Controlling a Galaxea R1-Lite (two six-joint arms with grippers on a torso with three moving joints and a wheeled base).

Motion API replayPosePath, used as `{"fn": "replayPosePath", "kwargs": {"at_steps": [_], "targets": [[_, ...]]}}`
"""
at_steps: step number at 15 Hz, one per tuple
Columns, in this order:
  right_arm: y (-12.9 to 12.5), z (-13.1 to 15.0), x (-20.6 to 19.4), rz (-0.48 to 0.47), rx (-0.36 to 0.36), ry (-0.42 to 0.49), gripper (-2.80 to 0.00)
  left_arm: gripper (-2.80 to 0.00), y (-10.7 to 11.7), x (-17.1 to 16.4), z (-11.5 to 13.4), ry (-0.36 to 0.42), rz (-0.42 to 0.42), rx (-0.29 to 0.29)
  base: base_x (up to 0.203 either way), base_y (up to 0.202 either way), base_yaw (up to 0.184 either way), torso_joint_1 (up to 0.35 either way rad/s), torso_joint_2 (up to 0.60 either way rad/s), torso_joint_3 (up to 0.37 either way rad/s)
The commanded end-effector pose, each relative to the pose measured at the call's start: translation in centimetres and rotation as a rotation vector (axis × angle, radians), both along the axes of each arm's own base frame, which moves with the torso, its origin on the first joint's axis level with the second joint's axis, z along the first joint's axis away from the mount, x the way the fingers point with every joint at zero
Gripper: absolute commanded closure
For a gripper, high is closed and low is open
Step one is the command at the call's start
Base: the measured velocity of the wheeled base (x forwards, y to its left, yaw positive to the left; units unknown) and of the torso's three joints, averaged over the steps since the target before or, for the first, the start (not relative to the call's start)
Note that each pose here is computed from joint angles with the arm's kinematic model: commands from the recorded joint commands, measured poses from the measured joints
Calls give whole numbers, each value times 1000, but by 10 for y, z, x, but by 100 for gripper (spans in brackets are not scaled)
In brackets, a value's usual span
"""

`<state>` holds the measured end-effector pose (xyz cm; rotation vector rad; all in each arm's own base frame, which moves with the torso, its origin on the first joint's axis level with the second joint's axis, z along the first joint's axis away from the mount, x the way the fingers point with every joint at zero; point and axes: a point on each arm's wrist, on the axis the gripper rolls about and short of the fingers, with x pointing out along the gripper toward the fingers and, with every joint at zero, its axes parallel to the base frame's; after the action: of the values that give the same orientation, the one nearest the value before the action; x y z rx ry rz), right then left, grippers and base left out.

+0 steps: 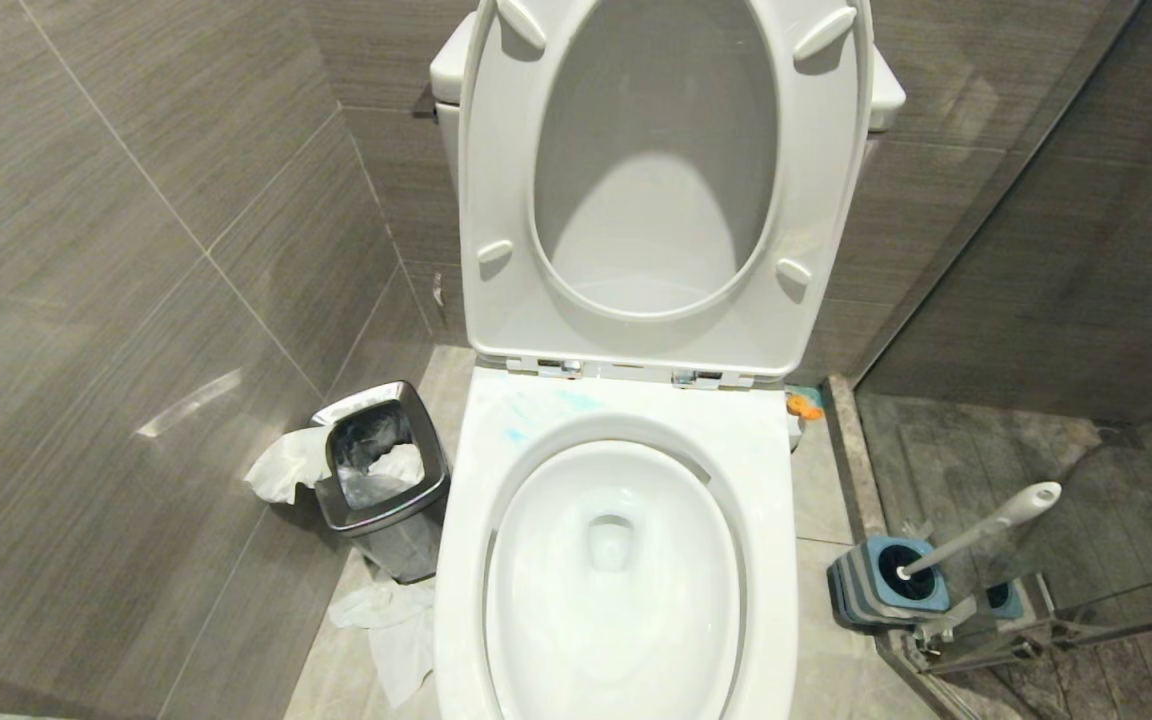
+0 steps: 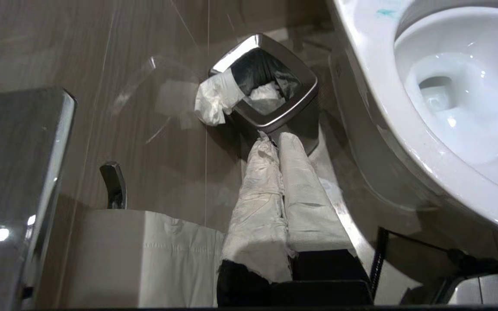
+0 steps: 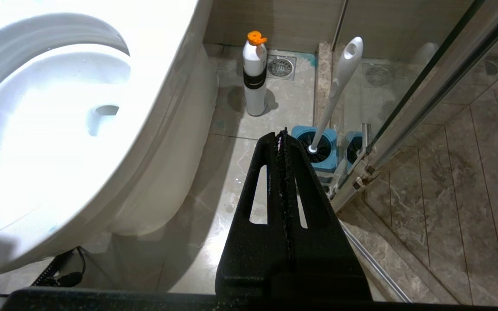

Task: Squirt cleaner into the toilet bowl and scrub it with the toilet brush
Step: Pour in the cleaning agent

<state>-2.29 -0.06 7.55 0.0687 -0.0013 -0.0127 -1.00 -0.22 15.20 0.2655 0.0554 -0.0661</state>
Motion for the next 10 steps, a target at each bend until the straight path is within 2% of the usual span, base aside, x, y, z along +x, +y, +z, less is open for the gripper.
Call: {"fn": "replayPosePath", "kwargs": {"at_steps": [1, 4, 7, 10], "targets": [[0, 0, 0, 0, 0, 1, 0, 0, 0, -8, -26, -38, -16, 3, 0, 0, 0, 0, 0, 0], [0, 0, 0, 0, 0, 1, 0, 0, 0, -10, -55, -26, -30, 8, 0, 0, 0, 0, 0, 0], [0, 0, 0, 0, 0, 1, 0, 0, 0, -14, -67, -58, -25, -1, 0, 0, 0, 0, 0, 0], [0, 0, 0, 0, 0, 1, 0, 0, 1, -14, -75, -50, -15, -20, 0, 0, 0, 0, 0, 0]]}}
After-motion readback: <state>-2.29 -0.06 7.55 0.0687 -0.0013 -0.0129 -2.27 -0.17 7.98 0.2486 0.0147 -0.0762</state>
